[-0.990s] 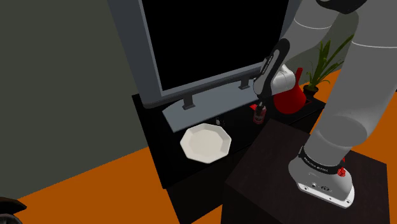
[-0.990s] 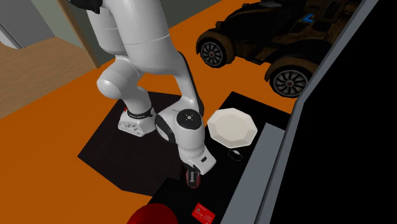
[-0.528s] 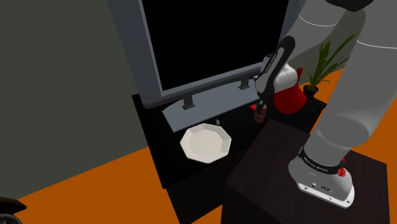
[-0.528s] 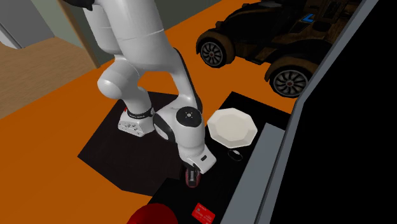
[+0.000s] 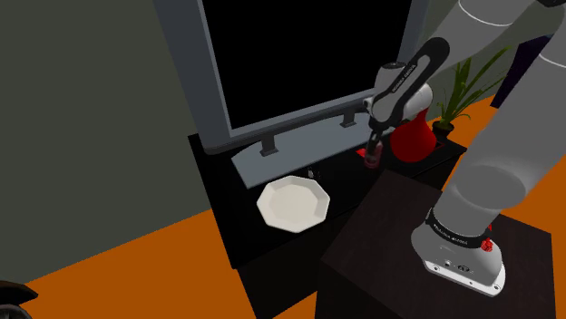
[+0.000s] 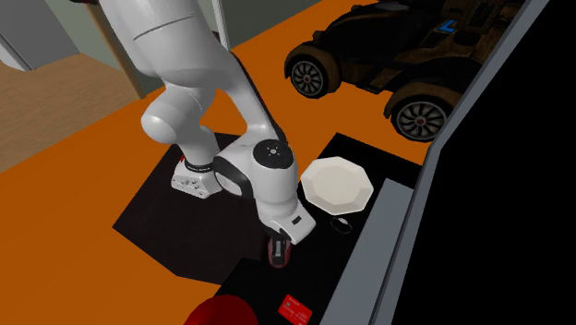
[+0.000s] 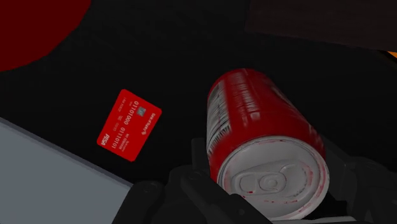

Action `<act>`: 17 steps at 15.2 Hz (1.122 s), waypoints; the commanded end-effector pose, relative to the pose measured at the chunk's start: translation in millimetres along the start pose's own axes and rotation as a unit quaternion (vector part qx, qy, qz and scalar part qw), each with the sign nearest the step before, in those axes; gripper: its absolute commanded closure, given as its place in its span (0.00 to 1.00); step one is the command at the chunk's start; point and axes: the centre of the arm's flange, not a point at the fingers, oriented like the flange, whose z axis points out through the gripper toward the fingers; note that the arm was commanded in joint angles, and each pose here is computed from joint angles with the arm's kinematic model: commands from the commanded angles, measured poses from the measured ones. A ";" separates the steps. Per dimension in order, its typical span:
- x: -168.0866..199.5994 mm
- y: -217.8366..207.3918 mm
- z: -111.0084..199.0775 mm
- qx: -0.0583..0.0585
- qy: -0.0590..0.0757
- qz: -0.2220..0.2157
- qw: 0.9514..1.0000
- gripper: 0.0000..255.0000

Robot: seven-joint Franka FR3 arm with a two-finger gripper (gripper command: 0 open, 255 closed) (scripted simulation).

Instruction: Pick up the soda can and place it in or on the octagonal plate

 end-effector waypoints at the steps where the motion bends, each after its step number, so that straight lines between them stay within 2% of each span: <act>1: -0.2 1.7 -10.8 0.000 0.000 0.000 1.000 1.00; 6: 0.1 4.0 -32.3 0.000 0.000 0.000 1.000 1.00; 17: 83.2 -112.9 -54.6 0.000 0.000 0.000 1.000 1.00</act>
